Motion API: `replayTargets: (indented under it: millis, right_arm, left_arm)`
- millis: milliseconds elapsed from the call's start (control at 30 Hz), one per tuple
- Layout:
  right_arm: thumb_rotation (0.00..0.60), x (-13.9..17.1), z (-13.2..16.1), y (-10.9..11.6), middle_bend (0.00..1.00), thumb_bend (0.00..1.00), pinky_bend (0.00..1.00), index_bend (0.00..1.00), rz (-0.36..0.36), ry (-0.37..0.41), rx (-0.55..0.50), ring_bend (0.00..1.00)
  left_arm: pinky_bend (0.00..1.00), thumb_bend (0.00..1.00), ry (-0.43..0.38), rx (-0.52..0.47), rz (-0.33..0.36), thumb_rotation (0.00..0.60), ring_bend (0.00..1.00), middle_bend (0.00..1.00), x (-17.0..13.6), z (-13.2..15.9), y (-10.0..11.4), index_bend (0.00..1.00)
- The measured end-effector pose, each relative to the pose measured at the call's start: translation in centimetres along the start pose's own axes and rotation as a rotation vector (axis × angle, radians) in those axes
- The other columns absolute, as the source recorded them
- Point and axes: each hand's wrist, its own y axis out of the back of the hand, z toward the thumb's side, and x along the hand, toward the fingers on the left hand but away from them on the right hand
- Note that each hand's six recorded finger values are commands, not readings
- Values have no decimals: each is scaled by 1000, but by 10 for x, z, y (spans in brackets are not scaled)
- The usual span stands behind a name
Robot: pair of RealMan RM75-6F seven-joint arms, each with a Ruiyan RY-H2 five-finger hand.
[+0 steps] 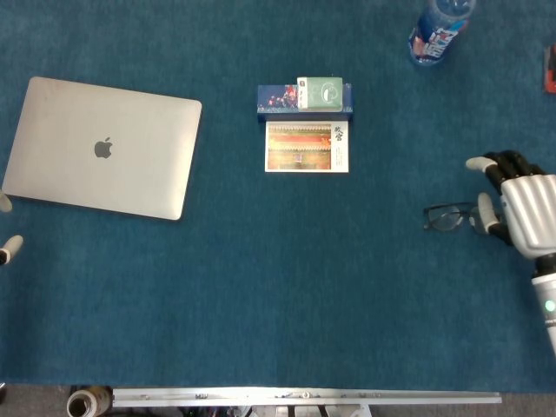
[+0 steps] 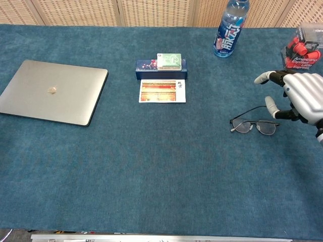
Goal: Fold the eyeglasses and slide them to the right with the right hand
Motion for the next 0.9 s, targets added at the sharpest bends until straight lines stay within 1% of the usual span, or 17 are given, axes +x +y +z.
replayTargets:
  millis: [633,900]
  right_arm:
    - [600,9,-26,-8,322,499,450,311,26,-77,20,238]
    - [600,11,-34,-15,321,498,450,311,45,-104,50,238]
  left_arm:
    - [539,0,1,3,-6,600,353,477,-1,0,-2,505]
    - [538,0,4,3,-7,600,353,477,-1,-1,-2,505]
